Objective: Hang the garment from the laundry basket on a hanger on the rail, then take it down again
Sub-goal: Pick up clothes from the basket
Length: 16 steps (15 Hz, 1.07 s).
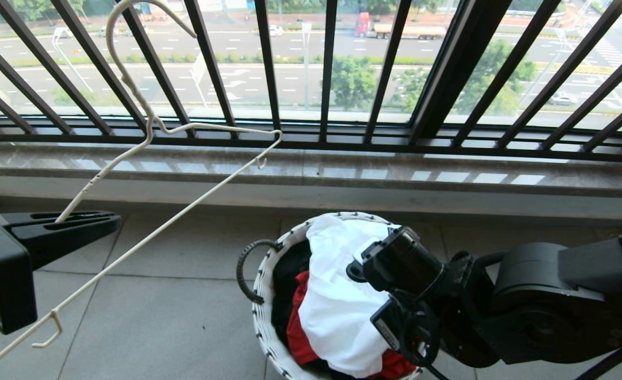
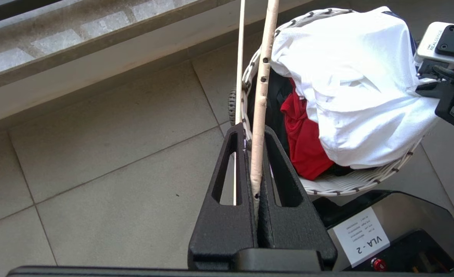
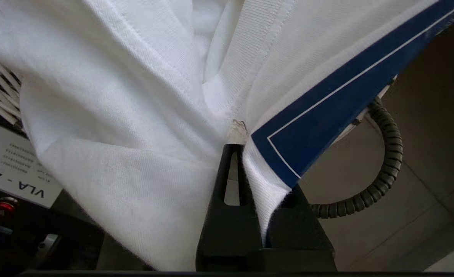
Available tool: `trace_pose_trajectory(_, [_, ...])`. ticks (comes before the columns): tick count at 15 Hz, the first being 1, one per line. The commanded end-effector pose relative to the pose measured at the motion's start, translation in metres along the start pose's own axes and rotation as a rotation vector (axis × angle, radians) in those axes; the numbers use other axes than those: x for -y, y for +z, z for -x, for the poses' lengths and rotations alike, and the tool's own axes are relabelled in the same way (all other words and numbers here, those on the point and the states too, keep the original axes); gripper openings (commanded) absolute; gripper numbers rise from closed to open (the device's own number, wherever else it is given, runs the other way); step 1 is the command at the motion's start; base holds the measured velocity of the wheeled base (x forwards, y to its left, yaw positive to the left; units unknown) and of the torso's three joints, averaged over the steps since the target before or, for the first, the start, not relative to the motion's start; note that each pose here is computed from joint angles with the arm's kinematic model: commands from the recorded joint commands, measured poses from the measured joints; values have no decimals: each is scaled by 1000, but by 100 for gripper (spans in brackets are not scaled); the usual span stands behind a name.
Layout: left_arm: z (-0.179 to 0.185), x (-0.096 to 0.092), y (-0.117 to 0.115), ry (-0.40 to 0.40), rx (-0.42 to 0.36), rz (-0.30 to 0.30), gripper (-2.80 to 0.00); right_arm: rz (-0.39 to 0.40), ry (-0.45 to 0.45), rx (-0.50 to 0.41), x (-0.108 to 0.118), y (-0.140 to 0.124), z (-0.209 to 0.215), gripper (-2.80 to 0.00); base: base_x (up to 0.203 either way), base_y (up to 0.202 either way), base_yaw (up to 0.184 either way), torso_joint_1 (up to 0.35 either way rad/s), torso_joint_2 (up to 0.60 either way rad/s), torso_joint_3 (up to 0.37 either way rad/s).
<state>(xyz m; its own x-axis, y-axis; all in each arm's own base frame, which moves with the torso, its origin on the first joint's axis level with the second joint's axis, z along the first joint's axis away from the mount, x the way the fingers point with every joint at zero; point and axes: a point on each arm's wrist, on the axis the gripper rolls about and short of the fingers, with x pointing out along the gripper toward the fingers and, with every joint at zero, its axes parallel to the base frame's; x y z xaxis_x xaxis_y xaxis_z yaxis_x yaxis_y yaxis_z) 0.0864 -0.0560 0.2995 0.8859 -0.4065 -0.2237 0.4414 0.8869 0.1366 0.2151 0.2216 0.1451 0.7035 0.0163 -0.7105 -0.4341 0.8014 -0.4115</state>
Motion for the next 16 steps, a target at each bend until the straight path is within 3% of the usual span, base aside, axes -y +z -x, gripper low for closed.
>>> trace_pose_trajectory(1, [0,0,0,2,-2,-1,-280,55,-7,-65,8,-11,10,-280,0,0,0,0,0,0])
trace_pose_trajectory(4, [0,0,0,3,-4,-3,-280,178,-26,-213,30,-34,17,-280,0,0,0,0,0,0])
trace_pose_trajectory(7, [-2,0,-1,0,-13,-5,-280,279,-41,-290,53,-54,16,-280,0,0,0,0,0,0])
trace_pose_trajectory(9, [-3,1,-2,-4,-18,-6,-280,286,-48,-292,60,-57,18,-280,0,0,0,0,0,0])
trace_pose_trajectory(11, [-6,2,-3,-7,-29,-8,-280,278,-31,-253,60,-56,27,-280,0,0,0,0,0,0])
trace_pose_trajectory(16, [-6,2,-3,-8,-29,-13,-280,218,160,37,21,-32,32,-280,0,0,0,0,0,0])
